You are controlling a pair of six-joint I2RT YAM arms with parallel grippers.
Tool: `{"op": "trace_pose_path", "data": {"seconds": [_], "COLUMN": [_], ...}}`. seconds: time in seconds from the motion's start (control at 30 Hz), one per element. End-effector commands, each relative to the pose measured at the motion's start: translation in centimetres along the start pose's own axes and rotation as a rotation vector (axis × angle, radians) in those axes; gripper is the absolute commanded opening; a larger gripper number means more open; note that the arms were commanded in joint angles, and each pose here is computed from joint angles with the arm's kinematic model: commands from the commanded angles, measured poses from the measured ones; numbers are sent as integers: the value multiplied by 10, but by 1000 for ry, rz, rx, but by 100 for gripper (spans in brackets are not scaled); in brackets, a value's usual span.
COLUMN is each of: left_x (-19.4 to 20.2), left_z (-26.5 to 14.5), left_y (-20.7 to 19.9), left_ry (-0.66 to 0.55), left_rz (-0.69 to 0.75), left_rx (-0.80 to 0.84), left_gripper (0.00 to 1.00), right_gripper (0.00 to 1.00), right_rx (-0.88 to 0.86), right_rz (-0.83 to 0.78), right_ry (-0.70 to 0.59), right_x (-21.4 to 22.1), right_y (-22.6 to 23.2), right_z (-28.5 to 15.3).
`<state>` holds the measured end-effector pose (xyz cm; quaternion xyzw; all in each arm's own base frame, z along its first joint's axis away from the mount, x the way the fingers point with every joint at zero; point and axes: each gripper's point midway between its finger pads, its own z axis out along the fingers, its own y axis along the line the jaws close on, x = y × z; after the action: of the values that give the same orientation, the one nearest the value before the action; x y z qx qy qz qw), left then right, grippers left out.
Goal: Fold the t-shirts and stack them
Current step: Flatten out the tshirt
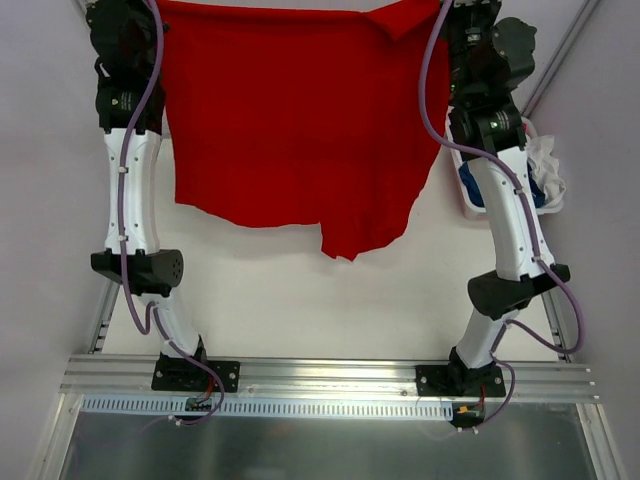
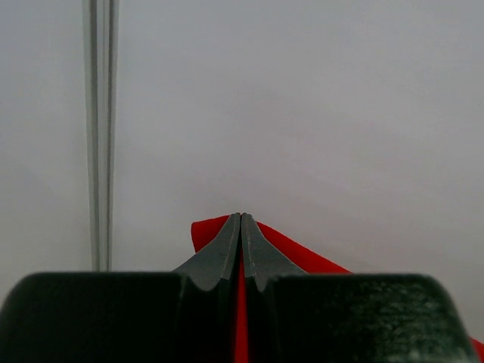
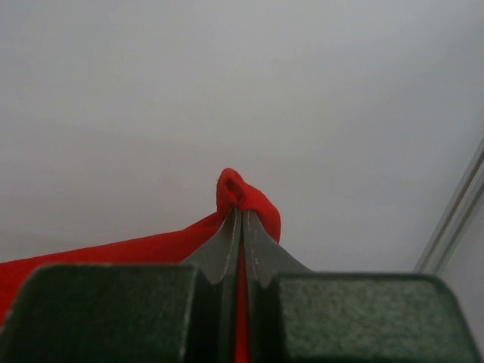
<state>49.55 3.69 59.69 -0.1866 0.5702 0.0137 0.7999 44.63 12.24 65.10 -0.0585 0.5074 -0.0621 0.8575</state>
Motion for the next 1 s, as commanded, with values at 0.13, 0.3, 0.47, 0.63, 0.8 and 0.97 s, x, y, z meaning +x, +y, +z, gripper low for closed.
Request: {"op": "trace_pose_path", "data": {"seconds": [0.13,0.3,0.47,0.63,0.8,0.97], "left_x": [44,81,83,43,-8,-45], "left_z": [32,50,51,36,9,-17], "left_y": [-1,3,0,-5,-16,-23], "left_ry": [32,80,81,26,-53,-106], "left_rz": [12,23,10,-16,-15,-18], "left_rx": [-2,-7,8,31,59,81], "left_gripper": [0,0,0,0,0,0], "right_gripper": [0,0,0,0,0,0], "right_rx": [76,88,90,81,61,43], "right_rz": [40,43,52,73,65,56], "right_ry": [30,71,73,38,-28,-59], "right_x": [40,71,72,46,3,-21], "right_y": [-18,-21,-24,-27,-23,-18], "right_z": [27,39,40,31,9,-8]}}
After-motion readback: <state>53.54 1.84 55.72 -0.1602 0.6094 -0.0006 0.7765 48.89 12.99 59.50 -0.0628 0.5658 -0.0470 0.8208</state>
